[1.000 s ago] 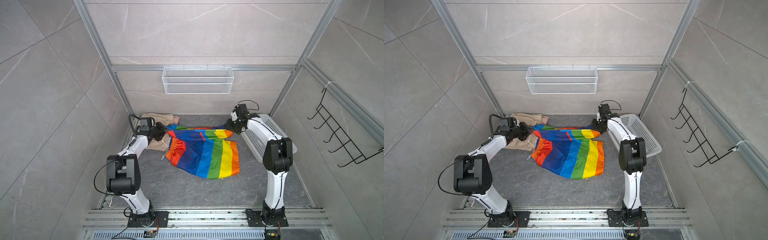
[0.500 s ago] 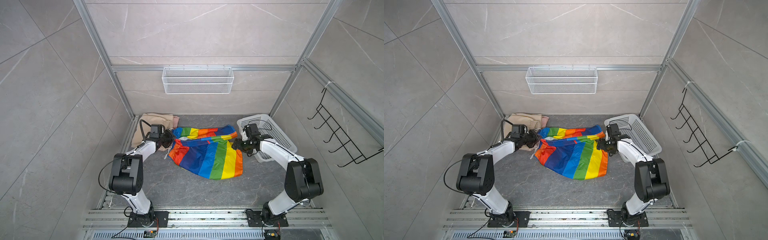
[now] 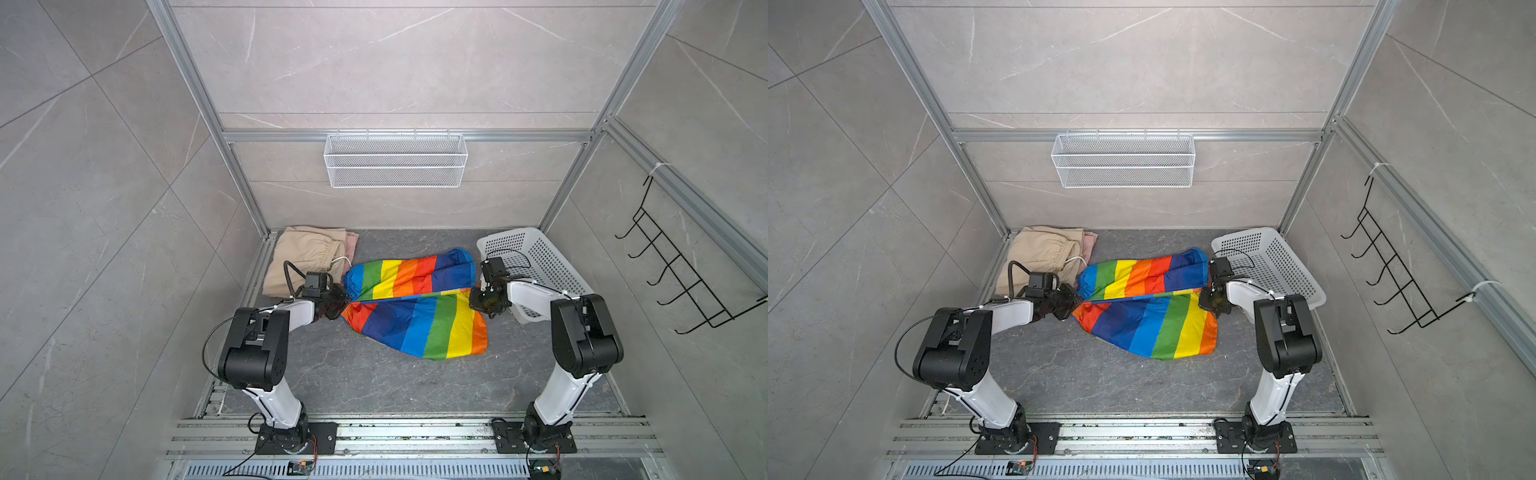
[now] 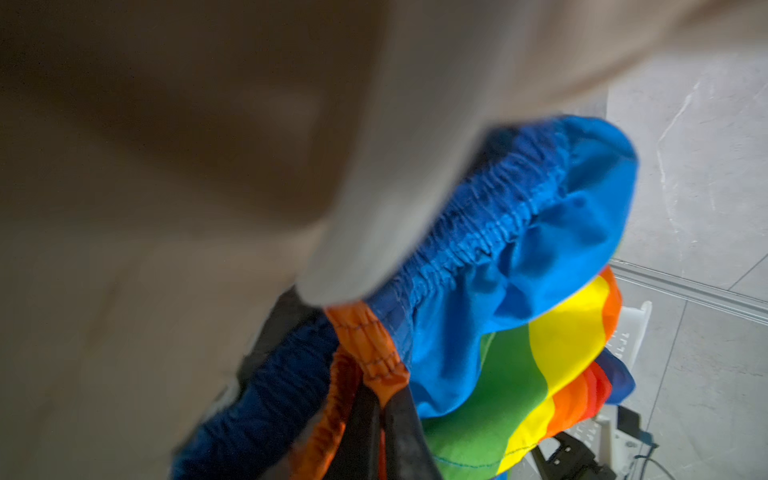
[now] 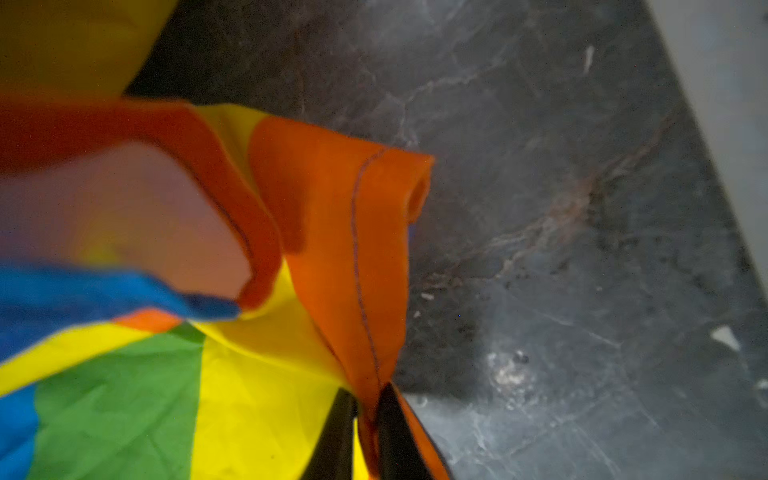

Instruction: Fold and stack the shorts

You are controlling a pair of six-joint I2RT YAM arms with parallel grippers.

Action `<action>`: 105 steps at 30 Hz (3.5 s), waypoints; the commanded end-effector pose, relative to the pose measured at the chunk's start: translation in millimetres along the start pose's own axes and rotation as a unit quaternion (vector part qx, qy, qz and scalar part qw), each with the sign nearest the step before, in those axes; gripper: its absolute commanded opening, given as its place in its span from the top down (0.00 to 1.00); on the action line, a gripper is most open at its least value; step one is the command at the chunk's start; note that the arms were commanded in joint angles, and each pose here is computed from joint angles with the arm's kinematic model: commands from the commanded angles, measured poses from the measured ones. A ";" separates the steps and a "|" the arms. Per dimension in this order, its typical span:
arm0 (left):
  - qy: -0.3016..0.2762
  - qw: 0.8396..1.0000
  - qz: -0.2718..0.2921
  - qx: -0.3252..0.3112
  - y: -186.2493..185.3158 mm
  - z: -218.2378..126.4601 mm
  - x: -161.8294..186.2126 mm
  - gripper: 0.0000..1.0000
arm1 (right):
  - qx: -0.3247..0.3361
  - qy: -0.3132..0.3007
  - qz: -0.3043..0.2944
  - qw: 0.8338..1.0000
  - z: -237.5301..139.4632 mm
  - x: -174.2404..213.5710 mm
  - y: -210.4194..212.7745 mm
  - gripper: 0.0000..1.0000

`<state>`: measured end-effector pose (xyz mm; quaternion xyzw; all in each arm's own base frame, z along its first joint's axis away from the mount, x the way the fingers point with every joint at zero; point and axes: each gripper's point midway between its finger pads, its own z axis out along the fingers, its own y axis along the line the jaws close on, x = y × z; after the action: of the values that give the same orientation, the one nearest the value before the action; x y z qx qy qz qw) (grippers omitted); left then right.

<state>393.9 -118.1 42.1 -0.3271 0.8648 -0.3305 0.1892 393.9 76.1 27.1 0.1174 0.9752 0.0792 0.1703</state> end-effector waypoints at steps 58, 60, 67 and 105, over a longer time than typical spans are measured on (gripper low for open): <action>-0.030 0.999 0.004 0.013 -8.6 14.6 -4.0 1.00 | -0.045 -0.049 0.041 0.997 -100.7 57.7 -13.3 0.17; -0.031 0.999 0.003 0.014 -9.4 14.8 -4.6 1.00 | -0.061 -0.040 0.049 0.996 -97.3 75.3 -14.7 0.15; -0.033 0.999 0.012 0.021 -19.5 13.3 -3.5 1.00 | -0.122 -0.014 0.095 0.988 -64.8 98.1 -3.7 0.20; -0.018 1.000 0.017 0.011 -17.1 20.1 6.5 1.00 | -0.239 0.005 -0.120 0.963 -75.6 -1.0 235.8 0.22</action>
<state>403.3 -137.2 33.9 -0.3231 0.8621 -0.3290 0.2102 432.1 287.7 142.4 -0.0068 0.9298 0.3026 0.2096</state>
